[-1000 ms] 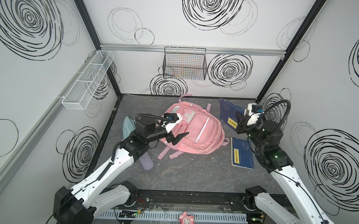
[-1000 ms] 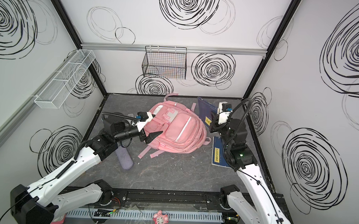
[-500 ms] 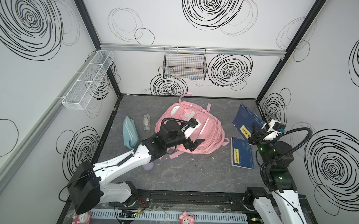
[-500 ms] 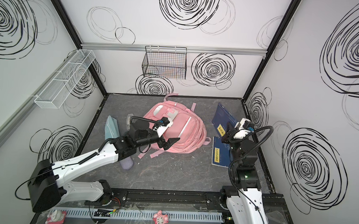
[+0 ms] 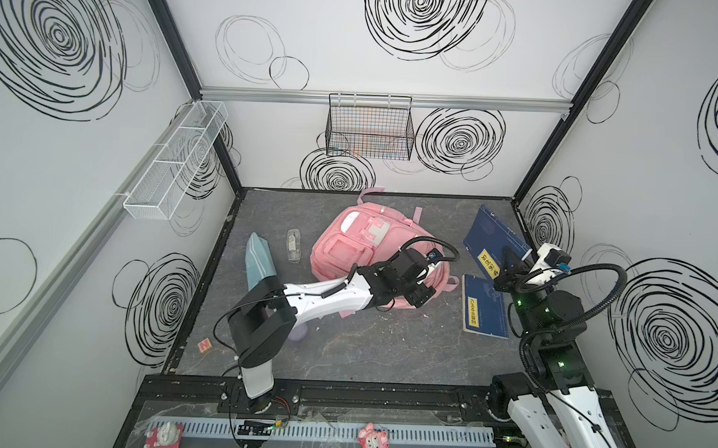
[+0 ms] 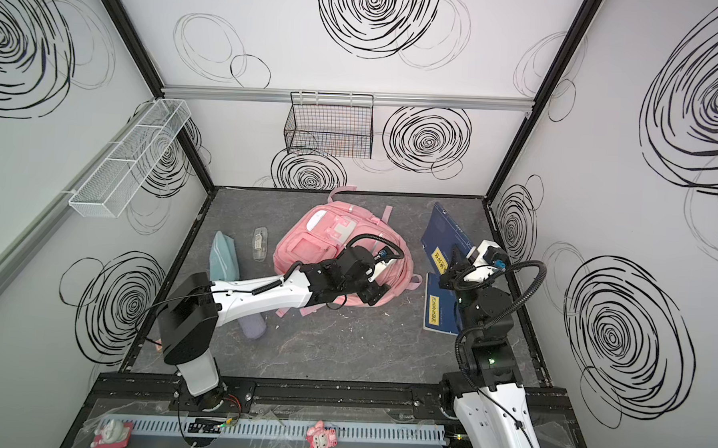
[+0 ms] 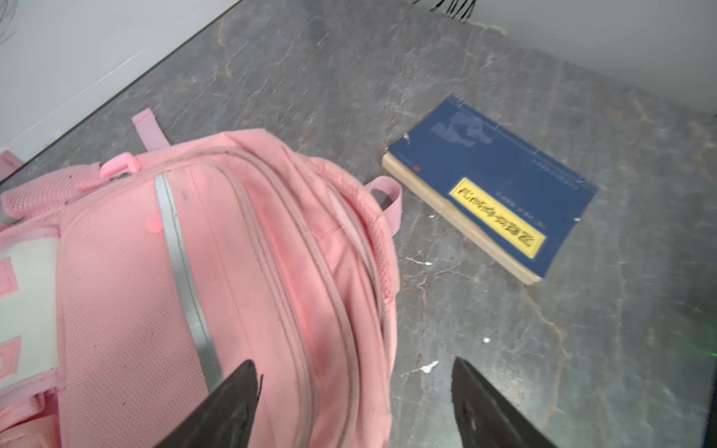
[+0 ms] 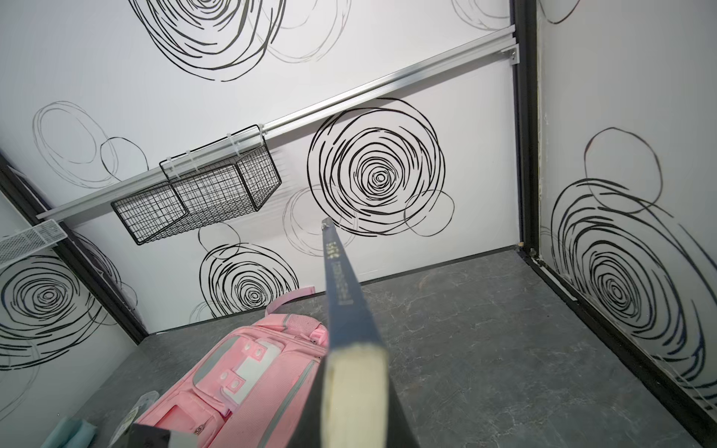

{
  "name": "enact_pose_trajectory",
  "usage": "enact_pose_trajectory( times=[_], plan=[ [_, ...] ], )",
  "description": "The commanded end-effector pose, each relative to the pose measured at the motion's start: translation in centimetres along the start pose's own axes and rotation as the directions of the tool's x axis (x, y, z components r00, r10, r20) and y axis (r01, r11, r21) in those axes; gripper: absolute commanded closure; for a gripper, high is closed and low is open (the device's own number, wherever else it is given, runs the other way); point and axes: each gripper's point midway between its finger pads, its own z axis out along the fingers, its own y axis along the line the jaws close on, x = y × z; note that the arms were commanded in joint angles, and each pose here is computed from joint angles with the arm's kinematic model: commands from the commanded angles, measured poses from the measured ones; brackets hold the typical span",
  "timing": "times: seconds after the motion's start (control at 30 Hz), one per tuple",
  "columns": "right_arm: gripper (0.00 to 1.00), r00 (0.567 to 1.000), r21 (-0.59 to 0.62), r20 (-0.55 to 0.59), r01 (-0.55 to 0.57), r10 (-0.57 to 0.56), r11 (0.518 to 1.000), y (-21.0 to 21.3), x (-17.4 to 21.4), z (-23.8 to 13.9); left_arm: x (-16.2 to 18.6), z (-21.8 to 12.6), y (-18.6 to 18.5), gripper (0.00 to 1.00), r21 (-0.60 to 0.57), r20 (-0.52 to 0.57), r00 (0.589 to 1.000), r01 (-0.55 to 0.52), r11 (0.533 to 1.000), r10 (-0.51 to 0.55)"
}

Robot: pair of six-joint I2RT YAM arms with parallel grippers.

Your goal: Pack the student bag

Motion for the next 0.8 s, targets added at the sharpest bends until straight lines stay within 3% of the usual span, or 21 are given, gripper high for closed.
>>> enact_pose_trajectory(
  times=[0.0,0.2,0.37,0.5,0.77],
  plan=[
    [1.00,0.996,0.019,0.090,-0.004,0.002,1.000,-0.3,-1.4,-0.5,-0.5,0.6,2.7,0.19,-0.090,0.000,0.999,0.050,0.995,-0.050],
    [1.00,0.996,-0.007,0.084,-0.013,0.013,1.000,0.4,-1.5,-0.3,0.2,2.4,4.5,0.23,-0.102,-0.031,0.996,0.083,0.991,-0.087],
    [1.00,0.996,0.000,0.092,-0.018,0.018,1.000,0.3,-1.9,-0.4,0.2,3.6,3.8,0.14,-0.087,-0.066,0.996,0.049,0.995,-0.055],
    [0.96,0.997,0.006,0.077,-0.007,0.006,1.000,0.1,-1.5,-0.4,0.5,4.4,2.9,0.14,-0.066,-0.085,0.996,0.019,0.998,-0.025],
    [0.96,0.998,0.004,0.064,-0.005,0.005,1.000,0.2,-1.1,0.1,1.9,5.5,4.5,0.24,-0.149,-0.136,0.991,-0.032,0.988,0.012]
  ],
)
